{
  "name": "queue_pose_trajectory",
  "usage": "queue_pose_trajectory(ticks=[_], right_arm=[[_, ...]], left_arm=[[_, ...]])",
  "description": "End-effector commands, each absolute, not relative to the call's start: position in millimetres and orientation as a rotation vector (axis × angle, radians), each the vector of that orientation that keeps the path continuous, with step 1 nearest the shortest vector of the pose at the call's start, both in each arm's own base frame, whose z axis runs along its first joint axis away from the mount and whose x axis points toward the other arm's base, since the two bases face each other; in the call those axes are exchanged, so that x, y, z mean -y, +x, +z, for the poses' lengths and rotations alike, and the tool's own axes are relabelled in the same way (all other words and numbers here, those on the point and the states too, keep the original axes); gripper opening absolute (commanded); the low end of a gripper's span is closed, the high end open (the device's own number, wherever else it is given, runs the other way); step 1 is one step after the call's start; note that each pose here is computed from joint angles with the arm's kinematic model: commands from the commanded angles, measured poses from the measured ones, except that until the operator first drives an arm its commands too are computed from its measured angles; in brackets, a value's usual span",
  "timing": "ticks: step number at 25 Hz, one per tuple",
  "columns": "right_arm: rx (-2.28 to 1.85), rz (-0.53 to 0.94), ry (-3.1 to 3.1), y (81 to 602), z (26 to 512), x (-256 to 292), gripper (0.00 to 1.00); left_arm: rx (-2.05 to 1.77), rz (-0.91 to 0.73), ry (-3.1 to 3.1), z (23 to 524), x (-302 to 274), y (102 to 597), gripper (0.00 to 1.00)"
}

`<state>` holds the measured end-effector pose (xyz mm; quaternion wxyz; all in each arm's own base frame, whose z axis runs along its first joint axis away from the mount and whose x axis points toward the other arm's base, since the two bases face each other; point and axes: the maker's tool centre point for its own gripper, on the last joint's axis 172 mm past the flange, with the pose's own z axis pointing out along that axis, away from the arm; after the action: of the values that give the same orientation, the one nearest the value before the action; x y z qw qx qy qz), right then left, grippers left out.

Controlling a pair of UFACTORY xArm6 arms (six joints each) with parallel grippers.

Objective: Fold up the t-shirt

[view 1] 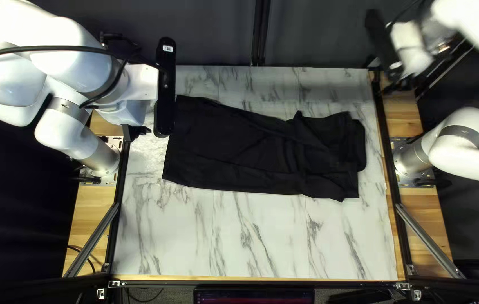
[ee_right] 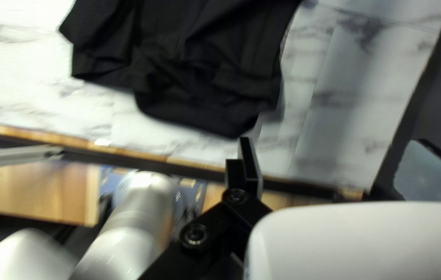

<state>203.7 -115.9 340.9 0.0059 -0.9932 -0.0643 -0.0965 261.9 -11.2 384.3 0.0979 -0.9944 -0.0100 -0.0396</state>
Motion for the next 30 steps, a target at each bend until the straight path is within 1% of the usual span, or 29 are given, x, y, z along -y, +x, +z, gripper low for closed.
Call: queue_pose_trajectory(ticks=[1,17,20,23,26,30], right_arm=[[0.2,-0.302,-3.108,203.4,341.2,115.5,1.0],[0.2,-0.302,-3.108,203.4,341.2,115.5,1.0],[0.2,-0.302,-3.108,203.4,341.2,115.5,1.0],[0.2,-0.302,-3.108,203.4,341.2,115.5,1.0],[0.2,-0.302,-3.108,203.4,341.2,115.5,1.0],[0.2,-0.302,-3.108,203.4,341.2,115.5,1.0]], left_arm=[[0.029,-0.117,-2.943,384.3,11.2,261.9,1.0],[0.029,-0.117,-2.943,384.3,11.2,261.9,1.0],[-0.047,-0.132,-2.968,350.3,4.4,282.3,1.0],[-0.202,-0.19,-2.958,298.7,-16.2,305.4,1.0],[-0.311,-0.221,-2.938,253.9,-40.7,316.9,1.0],[-0.457,-0.162,-2.878,182.7,-83.1,337.6,1.0]])
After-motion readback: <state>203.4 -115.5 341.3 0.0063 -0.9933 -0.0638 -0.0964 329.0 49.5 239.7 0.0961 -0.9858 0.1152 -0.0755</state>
